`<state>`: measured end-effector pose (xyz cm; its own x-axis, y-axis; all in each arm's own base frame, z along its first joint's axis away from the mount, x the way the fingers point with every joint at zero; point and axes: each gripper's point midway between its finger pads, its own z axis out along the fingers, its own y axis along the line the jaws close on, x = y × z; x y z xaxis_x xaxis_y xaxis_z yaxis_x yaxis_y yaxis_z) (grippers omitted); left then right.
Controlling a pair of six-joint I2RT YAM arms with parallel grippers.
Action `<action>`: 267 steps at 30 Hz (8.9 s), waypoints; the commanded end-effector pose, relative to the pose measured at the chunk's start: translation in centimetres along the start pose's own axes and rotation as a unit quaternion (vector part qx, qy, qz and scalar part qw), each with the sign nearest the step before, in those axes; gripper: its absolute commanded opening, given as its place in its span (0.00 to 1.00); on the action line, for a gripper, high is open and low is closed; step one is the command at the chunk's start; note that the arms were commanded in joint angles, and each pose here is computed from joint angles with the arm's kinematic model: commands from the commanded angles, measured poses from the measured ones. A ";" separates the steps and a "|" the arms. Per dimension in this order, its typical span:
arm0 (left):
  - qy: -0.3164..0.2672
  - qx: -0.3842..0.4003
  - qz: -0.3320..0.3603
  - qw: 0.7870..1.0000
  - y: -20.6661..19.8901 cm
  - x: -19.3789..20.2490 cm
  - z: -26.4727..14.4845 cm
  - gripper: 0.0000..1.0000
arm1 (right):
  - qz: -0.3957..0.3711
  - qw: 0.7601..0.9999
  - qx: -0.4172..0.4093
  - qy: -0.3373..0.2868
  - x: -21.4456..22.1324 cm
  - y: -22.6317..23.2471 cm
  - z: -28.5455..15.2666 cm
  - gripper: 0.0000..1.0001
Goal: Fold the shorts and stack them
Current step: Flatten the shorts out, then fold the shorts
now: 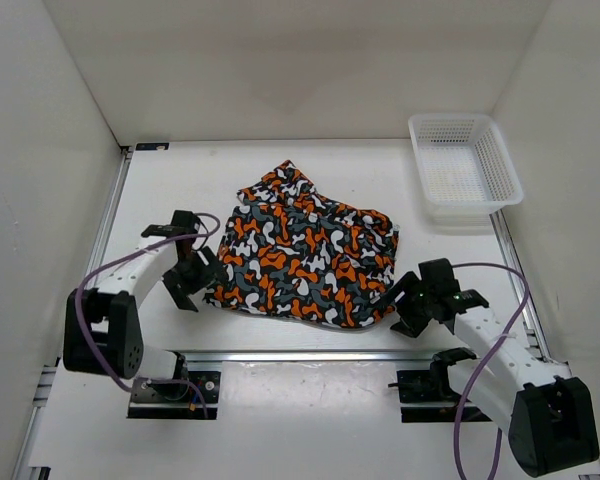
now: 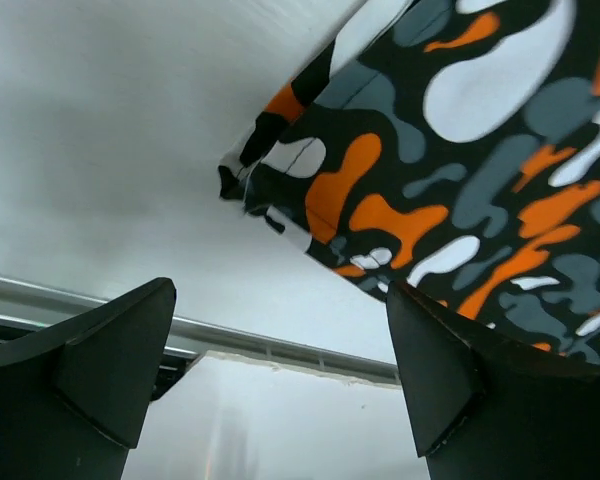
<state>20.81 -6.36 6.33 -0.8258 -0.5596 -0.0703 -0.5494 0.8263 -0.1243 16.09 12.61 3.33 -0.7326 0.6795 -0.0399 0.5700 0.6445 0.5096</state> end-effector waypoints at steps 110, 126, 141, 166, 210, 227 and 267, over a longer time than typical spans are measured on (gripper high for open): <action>-0.270 0.175 0.068 0.944 -9.8 -14.2 -18.6 0.10 | -0.325 0.936 -0.051 -0.124 -17.7 21.3 -2.3 0.00; -0.123 0.088 0.000 0.988 -3.2 -3.1 -4.6 0.42 | -0.277 0.956 0.024 -0.092 -13.6 11.0 1.0 0.44; -0.187 0.047 0.000 0.981 -4.5 -8.2 -6.4 0.82 | -0.238 0.970 -0.016 -0.056 -14.4 12.8 3.2 0.94; -0.140 -0.004 0.009 0.990 -3.6 -13.8 -1.6 0.77 | -0.300 0.948 0.041 -0.103 -16.7 16.4 8.2 0.00; -0.043 0.018 0.025 0.999 -7.2 -12.1 6.0 0.10 | -0.569 0.815 -0.068 -0.091 8.8 39.2 6.4 0.00; -0.099 0.049 -0.016 0.994 -3.6 -14.8 -1.0 0.44 | -0.550 0.813 -0.193 -0.016 14.3 41.5 8.1 0.72; -0.102 0.073 0.152 0.980 -16.6 -17.9 -4.4 0.22 | -0.491 0.866 -0.074 -0.060 0.4 33.4 5.3 0.62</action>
<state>43.22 -10.39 5.40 -0.9285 -0.3417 -0.1455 -0.3143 0.9316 -0.1823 35.68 37.67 5.33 -0.8865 -0.1958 -0.4192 -0.3361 0.8952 0.2926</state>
